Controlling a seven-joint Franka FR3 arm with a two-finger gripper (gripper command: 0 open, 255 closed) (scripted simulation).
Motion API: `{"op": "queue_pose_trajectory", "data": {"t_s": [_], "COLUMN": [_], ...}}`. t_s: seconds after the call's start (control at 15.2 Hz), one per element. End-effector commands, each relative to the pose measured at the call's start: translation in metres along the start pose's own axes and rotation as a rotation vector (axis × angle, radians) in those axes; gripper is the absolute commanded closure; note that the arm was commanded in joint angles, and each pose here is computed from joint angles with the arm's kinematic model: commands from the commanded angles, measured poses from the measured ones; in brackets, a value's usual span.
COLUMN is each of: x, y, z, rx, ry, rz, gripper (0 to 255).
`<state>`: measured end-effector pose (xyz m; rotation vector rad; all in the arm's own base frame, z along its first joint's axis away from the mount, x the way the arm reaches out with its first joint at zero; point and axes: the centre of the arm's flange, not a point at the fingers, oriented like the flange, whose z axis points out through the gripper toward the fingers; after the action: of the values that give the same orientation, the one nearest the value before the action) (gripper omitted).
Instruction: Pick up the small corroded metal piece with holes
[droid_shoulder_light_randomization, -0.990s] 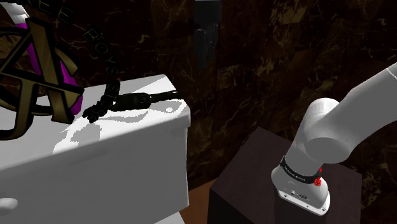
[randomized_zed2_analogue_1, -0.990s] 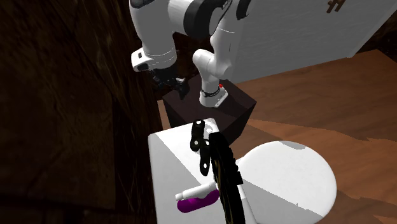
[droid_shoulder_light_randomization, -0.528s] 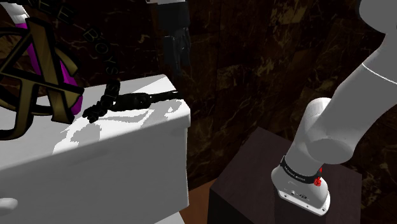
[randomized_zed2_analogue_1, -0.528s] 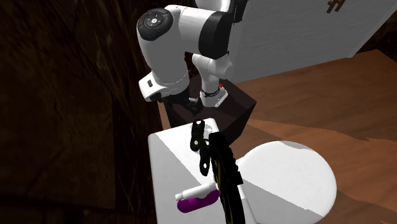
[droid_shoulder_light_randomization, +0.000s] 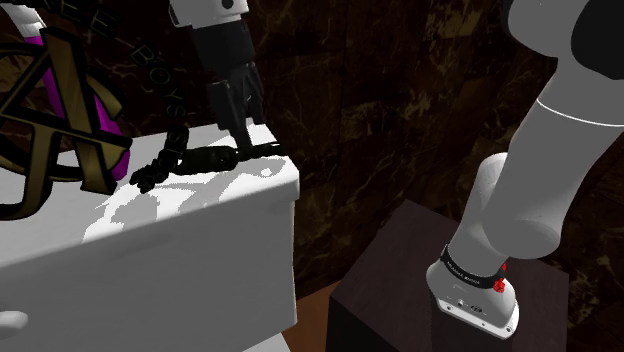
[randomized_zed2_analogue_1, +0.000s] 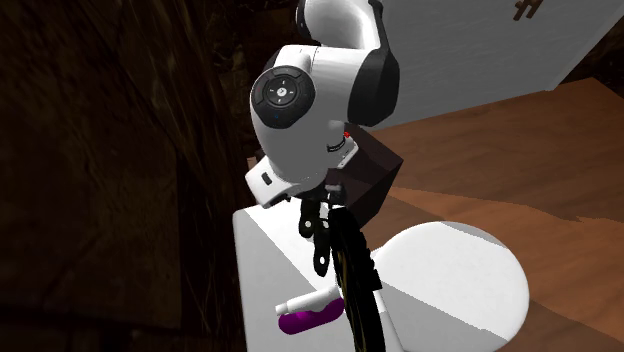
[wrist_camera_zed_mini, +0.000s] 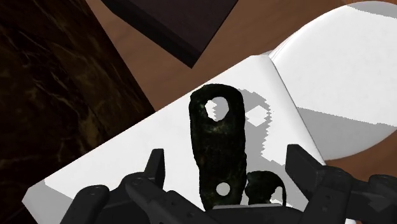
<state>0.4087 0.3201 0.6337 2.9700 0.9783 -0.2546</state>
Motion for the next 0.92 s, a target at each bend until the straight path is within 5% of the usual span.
{"op": "queue_pose_trajectory", "data": {"t_s": [0.0, 0.4, 0.46, 0.86], "x": [0.003, 0.006, 0.006, 0.007], "y": [-0.001, 0.000, 0.000, 0.001], "z": [0.011, 0.029, 0.029, 0.029], "rx": [0.000, 0.000, 0.000, 0.000], "ry": [-0.001, -0.001, -0.001, -0.001], "rz": [-0.003, -0.003, -0.003, -0.003], "gripper": [0, 0, 255, 255]}}
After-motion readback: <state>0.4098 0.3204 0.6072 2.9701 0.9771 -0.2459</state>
